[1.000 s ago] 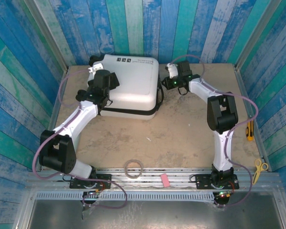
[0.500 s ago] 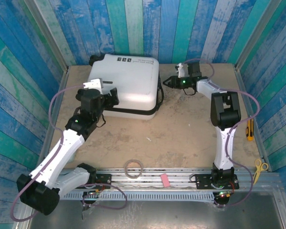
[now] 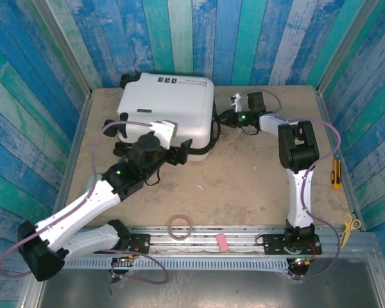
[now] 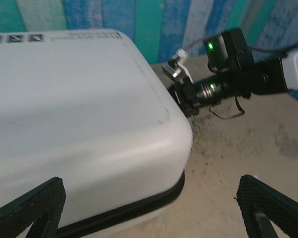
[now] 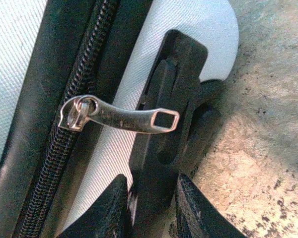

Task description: Pack the luggage

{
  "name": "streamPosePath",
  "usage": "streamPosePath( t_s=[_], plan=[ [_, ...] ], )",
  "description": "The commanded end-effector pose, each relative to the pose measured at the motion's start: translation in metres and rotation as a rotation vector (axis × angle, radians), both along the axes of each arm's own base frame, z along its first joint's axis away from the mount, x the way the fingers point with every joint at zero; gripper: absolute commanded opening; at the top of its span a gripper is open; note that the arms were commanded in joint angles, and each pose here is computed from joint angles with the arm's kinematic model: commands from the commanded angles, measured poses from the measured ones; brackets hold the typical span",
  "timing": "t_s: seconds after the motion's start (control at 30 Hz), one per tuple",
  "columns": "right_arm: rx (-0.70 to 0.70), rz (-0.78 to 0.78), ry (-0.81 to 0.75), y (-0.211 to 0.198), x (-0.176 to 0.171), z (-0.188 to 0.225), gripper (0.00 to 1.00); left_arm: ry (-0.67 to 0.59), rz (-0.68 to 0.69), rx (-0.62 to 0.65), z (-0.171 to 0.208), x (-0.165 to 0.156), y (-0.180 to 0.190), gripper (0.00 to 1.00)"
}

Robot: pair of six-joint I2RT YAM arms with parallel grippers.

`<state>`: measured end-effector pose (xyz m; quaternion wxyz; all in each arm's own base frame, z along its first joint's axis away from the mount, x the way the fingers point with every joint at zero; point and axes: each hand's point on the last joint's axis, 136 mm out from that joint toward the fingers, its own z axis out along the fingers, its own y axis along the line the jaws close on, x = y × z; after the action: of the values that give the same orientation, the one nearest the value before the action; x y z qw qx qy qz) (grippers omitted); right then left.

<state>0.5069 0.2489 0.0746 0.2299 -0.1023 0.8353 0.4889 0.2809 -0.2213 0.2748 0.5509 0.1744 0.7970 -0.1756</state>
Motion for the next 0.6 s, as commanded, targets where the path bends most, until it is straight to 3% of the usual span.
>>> streamPosePath(
  t_s=[0.0, 0.1, 0.13, 0.2, 0.23, 0.57],
  plan=[
    [0.015, 0.055, 0.049, 0.016, -0.028, -0.014, 0.33, -0.026, 0.006, 0.079, -0.005, 0.004, -0.009, 0.92],
    [0.002, 0.08, 0.061, 0.022, -0.04, -0.023, 0.36, -0.019, 0.023, 0.095, -0.013, 0.005, -0.011, 0.92],
    [0.0, 0.086, 0.066, 0.023, -0.043, -0.025, 0.31, -0.017, 0.036, 0.097, -0.015, 0.007, -0.009, 0.92],
    [-0.016, 0.078, 0.078, 0.023, -0.049, -0.028, 0.07, -0.008, 0.066, 0.113, -0.02, 0.009, -0.005, 0.91],
    [-0.029, 0.069, 0.08, 0.023, -0.052, -0.03, 0.02, -0.005, 0.075, 0.121, -0.021, 0.01, -0.004, 0.91],
    [-0.064, -0.189, 0.097, 0.031, -0.118, -0.032, 0.0, 0.021, 0.088, 0.171, -0.034, 0.013, -0.003, 0.89]
  ],
)
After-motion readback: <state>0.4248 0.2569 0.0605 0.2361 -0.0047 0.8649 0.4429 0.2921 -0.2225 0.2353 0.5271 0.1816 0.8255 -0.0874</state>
